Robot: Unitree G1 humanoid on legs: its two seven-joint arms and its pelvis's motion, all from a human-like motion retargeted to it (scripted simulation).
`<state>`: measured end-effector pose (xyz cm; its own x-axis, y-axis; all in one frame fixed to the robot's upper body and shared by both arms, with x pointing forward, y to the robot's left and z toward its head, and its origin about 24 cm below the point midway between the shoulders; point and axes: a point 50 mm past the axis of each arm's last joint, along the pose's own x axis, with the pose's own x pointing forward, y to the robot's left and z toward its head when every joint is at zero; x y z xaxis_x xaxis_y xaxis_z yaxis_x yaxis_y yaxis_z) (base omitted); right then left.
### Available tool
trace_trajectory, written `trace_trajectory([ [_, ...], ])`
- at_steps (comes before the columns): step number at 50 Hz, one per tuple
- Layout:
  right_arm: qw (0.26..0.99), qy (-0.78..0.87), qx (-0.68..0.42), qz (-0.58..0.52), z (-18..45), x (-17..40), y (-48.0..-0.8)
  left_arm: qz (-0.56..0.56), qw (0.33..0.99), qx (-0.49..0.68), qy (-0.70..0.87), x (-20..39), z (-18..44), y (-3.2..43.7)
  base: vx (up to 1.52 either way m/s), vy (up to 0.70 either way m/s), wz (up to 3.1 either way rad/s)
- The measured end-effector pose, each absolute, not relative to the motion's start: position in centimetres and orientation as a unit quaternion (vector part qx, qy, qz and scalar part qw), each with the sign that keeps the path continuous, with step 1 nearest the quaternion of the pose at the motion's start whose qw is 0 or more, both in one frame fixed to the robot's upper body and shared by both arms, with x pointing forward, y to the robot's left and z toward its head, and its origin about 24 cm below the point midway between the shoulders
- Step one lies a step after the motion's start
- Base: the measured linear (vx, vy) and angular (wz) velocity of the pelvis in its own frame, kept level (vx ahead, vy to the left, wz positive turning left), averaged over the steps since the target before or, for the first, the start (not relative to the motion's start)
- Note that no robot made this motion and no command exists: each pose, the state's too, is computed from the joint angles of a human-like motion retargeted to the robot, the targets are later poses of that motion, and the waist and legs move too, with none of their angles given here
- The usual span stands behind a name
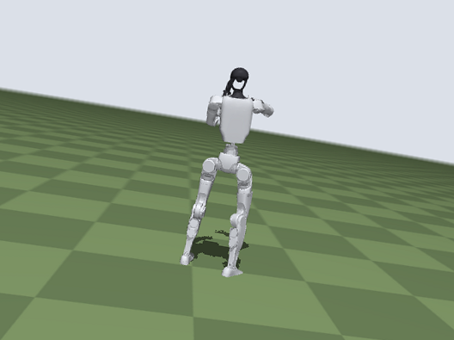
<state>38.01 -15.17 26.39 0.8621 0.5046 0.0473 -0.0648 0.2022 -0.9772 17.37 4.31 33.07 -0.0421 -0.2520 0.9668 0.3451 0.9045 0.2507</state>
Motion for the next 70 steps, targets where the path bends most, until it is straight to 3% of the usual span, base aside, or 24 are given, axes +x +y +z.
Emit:
trace_trajectory([
  [4,0.9,-0.226,-0.337,0.159,27.9,38.1,-15.3,-0.216,0.696,-0.053,-0.683,17.5,33.3,4.6,0.0,0.0,0.0],
  [7,0.932,-0.283,-0.216,0.072,30.2,38.1,-16.4,-0.204,0.7,-0.069,-0.681,17.7,33.4,4.8,0.0,0.0,0.0],
  [12,0.882,-0.335,-0.234,-0.236,33.8,38.3,-19.9,-0.167,0.706,-0.1,-0.681,18.1,33.6,5.0,0.0,0.0,0.0],
  [15,0.857,-0.309,-0.257,-0.322,33.7,38.7,-21.0,-0.161,0.709,-0.108,-0.678,18.1,33.5,4.9,0.0,0.0,0.0],
  [17,0.864,-0.293,-0.289,-0.291,33.0,39.3,-20.1,-0.174,0.708,-0.101,-0.677,18.0,33.5,4.5,0.0,0.0,0.0],
  [23,0.874,-0.253,-0.401,0.103,29.0,39.4,-12.4,-0.254,0.692,-0.064,-0.672,17.3,33.0,3.1,0.0,0.01,-0.19],
  [26,0.847,-0.268,-0.425,0.172,27.6,38.3,-10.0,-0.27,0.694,-0.065,-0.665,17.4,32.9,2.8,0.0,0.01,-0.19],
  [32,0.854,-0.361,-0.359,0.104,26.2,35.4,-9.3,-0.262,0.703,-0.031,-0.66,18.4,32.7,3.1,-0.01,0.02,-0.21],
  [36,0.841,-0.404,-0.331,0.141,24.8,31.5,-10.0,-0.258,0.69,0.086,-0.67,19.1,32.0,4.1,-0.02,0.04,-0.33],
  [44,0.78,-0.427,-0.432,0.15,24.9,24.3,-16.0,-0.237,0.645,0.359,-0.632,20.2,31.3,9.0,-0.04,0.05,-0.67],
  [52,0.79,-0.305,-0.52,0.111,26.9,20.0,-23.8,-0.215,0.648,0.528,-0.504,20.3,30.8,15.5,-0.09,0.0,-1.03],
  [62,0.765,-0.175,-0.615,-0.078,29.6,14.1,-32.6,-0.118,0.676,0.614,-0.39,20.2,30.9,22.3,-0.13,0.05,-0.79],
  [70,0.72,-0.253,-0.626,-0.161,32.1,12.4,-32.7,-0.017,0.705,0.601,-0.376,18.3,31.5,26.2,-0.09,0.01,-0.65],
])
